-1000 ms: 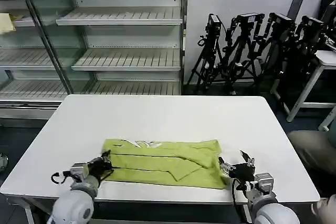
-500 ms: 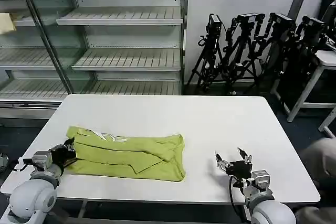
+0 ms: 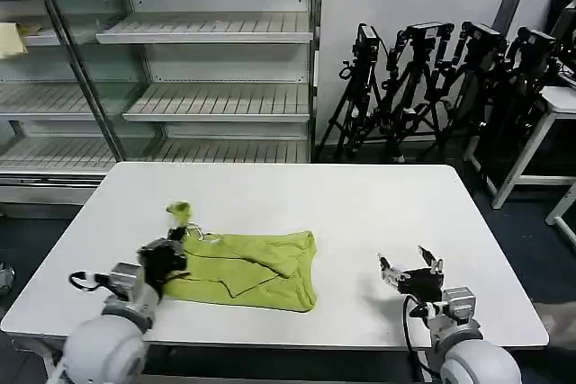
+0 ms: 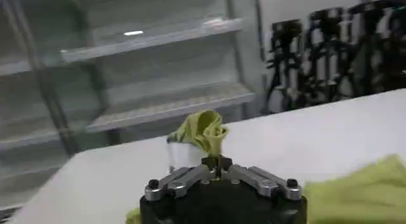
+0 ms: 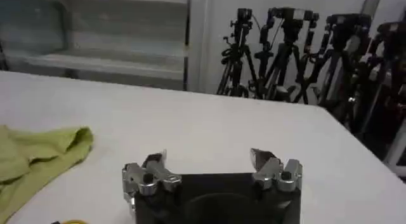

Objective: Fold and organize the clothes.

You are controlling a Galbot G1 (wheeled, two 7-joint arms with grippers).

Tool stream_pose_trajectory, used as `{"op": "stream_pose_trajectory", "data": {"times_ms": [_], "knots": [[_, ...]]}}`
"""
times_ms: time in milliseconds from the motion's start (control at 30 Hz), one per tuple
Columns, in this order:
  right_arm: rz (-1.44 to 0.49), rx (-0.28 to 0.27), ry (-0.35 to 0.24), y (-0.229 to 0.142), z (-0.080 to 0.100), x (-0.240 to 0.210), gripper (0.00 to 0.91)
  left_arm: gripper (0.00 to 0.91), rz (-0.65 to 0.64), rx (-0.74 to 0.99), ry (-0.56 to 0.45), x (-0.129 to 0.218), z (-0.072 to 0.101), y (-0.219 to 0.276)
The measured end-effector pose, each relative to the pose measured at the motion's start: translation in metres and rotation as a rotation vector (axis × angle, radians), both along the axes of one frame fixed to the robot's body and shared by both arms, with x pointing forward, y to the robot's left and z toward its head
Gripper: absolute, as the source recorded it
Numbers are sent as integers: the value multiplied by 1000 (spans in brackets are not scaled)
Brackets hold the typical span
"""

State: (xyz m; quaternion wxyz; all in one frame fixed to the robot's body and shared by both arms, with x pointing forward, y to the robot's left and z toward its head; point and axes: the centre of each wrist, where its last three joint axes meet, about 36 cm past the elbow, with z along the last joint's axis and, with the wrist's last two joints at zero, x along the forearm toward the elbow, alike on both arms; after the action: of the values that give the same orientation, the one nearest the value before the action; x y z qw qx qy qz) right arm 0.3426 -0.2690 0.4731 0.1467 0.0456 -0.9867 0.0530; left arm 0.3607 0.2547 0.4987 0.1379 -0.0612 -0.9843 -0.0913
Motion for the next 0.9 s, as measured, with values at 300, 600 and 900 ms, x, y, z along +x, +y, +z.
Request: {"op": "stream_pose_trajectory", "data": {"times_ms": [300, 600, 900], "knots": [[-27, 1, -29, -9, 8, 5, 907, 0, -110, -59, 30, -8, -12, -48], [-35, -4, -42, -13, 12, 5, 907, 10, -163, -170, 73, -3, -15, -72], [-39, -4, -48, -15, 15, 3, 907, 0, -207, -265, 110, 2, -17, -96]]}}
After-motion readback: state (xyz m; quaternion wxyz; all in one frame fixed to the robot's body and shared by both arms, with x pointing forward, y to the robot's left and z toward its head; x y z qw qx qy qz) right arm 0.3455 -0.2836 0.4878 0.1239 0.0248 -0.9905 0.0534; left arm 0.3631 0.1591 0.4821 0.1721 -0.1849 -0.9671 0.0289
